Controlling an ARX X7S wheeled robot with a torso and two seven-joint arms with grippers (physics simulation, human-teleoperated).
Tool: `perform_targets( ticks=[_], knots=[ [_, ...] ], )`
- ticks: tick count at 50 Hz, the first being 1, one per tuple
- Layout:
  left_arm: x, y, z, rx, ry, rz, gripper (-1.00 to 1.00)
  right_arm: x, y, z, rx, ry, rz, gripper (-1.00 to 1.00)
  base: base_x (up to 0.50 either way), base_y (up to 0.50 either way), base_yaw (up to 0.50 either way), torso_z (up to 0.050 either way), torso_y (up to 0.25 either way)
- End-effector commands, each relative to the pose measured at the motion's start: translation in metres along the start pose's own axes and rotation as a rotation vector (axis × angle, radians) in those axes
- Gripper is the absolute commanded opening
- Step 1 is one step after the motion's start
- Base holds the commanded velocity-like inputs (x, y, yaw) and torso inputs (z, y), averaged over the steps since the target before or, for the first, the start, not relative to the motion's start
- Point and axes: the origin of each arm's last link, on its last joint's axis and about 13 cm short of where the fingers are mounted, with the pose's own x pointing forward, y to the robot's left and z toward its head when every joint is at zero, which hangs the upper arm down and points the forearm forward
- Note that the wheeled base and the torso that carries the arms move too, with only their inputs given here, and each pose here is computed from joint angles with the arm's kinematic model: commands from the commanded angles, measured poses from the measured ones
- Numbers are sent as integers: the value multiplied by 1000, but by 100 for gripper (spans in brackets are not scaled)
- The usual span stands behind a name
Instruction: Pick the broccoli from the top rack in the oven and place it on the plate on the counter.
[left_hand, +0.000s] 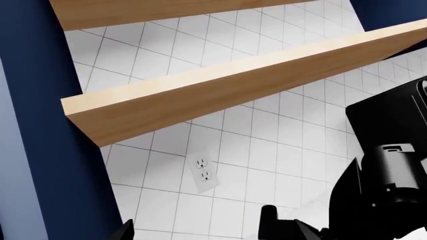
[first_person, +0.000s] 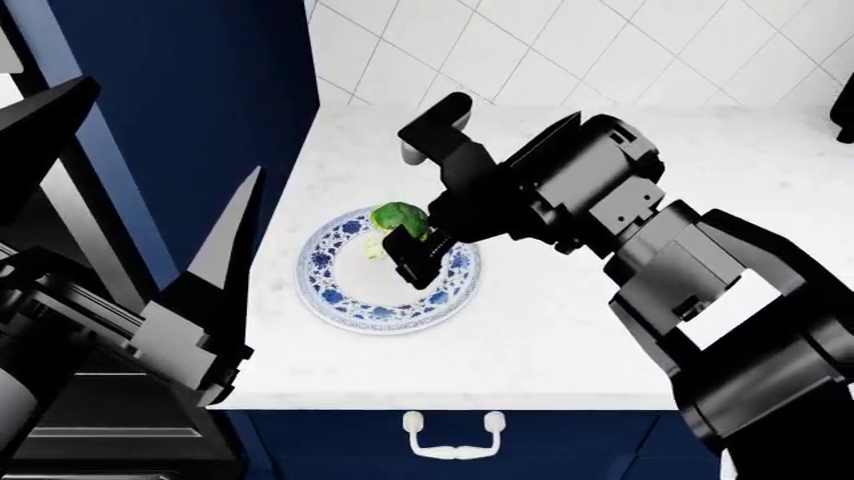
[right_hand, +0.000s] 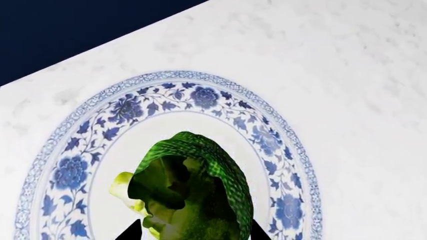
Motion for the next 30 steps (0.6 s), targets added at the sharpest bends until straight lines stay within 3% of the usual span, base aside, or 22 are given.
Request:
perform_targets(
  ticks=[1, 19, 20, 30],
  knots=[
    [0, 0, 0, -2, 0, 0, 100, 2, 1, 0, -11, 3, 5, -100, 0, 0, 0, 0, 0],
    [1, -1, 0, -1, -1, -1, 100, 4, -1, -1, -21, 13, -4, -100, 0, 0, 0, 0, 0],
    [1, 0, 0, -1, -1, -1, 100, 4, 0, -1, -21, 13, 1, 100, 0, 0, 0, 0, 0],
    [1, 0, -1, -2, 1, 4, 100, 3, 0, -3, -22, 18, -9, 100, 0, 0, 0, 0, 0]
  ],
)
